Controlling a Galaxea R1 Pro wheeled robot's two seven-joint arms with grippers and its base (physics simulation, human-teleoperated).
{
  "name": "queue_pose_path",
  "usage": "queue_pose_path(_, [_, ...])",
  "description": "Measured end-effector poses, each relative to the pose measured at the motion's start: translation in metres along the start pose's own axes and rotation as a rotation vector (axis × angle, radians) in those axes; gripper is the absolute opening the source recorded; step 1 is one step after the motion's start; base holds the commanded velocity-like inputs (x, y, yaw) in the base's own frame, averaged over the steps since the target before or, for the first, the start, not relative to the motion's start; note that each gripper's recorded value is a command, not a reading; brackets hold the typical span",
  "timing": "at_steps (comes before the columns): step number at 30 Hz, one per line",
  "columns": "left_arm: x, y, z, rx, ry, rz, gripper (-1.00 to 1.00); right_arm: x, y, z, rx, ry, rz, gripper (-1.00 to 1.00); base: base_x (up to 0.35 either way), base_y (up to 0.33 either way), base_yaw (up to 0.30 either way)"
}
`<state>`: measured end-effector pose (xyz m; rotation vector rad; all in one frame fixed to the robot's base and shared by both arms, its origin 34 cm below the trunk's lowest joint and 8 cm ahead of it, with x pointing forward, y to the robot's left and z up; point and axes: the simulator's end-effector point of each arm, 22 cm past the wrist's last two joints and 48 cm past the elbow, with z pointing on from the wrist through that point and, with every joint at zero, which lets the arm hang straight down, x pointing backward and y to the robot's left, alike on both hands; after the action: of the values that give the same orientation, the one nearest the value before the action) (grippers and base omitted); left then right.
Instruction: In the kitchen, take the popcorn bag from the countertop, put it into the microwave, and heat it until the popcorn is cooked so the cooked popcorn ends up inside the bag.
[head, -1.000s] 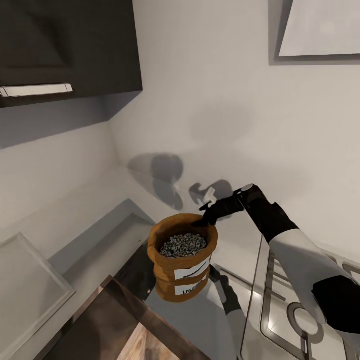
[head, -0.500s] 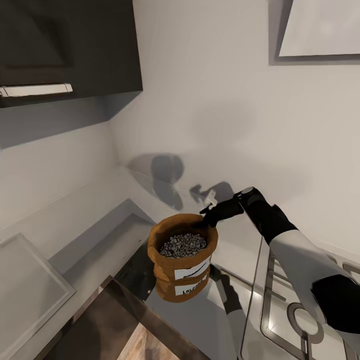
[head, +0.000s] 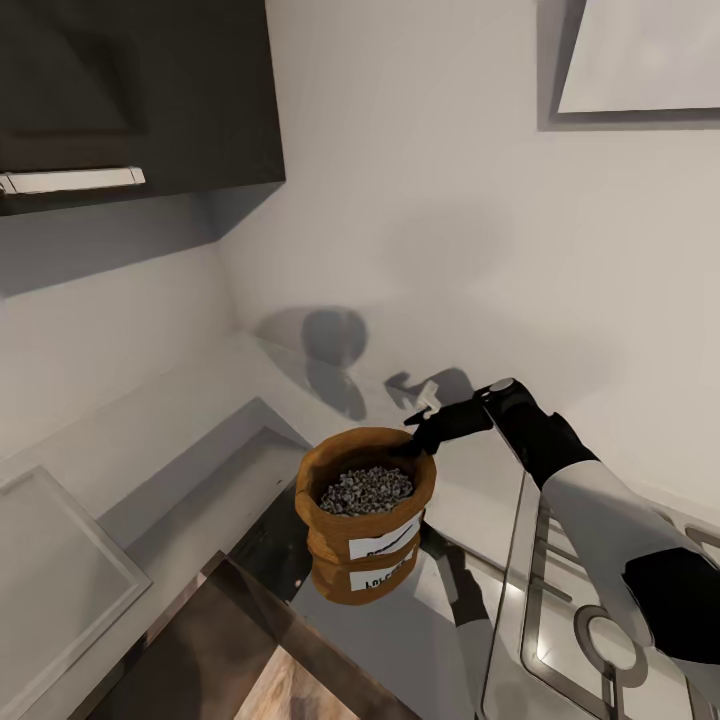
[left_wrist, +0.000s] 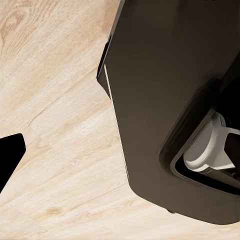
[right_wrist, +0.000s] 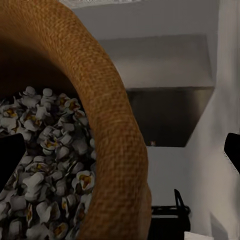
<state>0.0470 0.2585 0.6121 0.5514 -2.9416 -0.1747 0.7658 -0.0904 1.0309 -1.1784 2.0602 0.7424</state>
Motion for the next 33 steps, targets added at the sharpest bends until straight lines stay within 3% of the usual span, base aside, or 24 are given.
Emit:
queue_pose_path(10, [0.0, 0.0, 0.0, -0.001, 0.0, 0.0, 1.0, -0.005, 0.002, 0.001, -0.01, -0.036, -0.107, 1.0, 0.0, 0.0, 0.0])
queue_pose_path(14, [0.0, 0.0, 0.0, 0.0, -0.001, 0.0, 1.0, 0.012, 0.001, 0.007, -0.023, -0.021, -0.094, 1.0, 0.0, 0.0, 0.0])
queue_pose_path(17, [0.0, 0.0, 0.0, 0.0, -0.001, 0.0, 1.0, 0.01, 0.001, 0.006, -0.022, -0.031, -0.118, 1.0, 0.0, 0.0, 0.0])
queue_pose_path(18, [0.0, 0.0, 0.0, -0.001, -0.001, -0.001, 1.0, 0.01, 0.001, 0.006, -0.022, -0.031, -0.119, -1.0, 0.0, 0.0, 0.0])
queue_pose_path(23, [0.0, 0.0, 0.0, -0.001, -0.001, 0.0, 1.0, 0.009, -0.001, 0.006, -0.018, -0.035, -0.128, -1.0, 0.0, 0.0, 0.0])
queue_pose_path(33, [0.0, 0.0, 0.0, 0.0, -0.001, 0.0, 1.0, 0.008, -0.001, 0.009, -0.017, -0.042, -0.092, -1.0, 0.0, 0.0, 0.0])
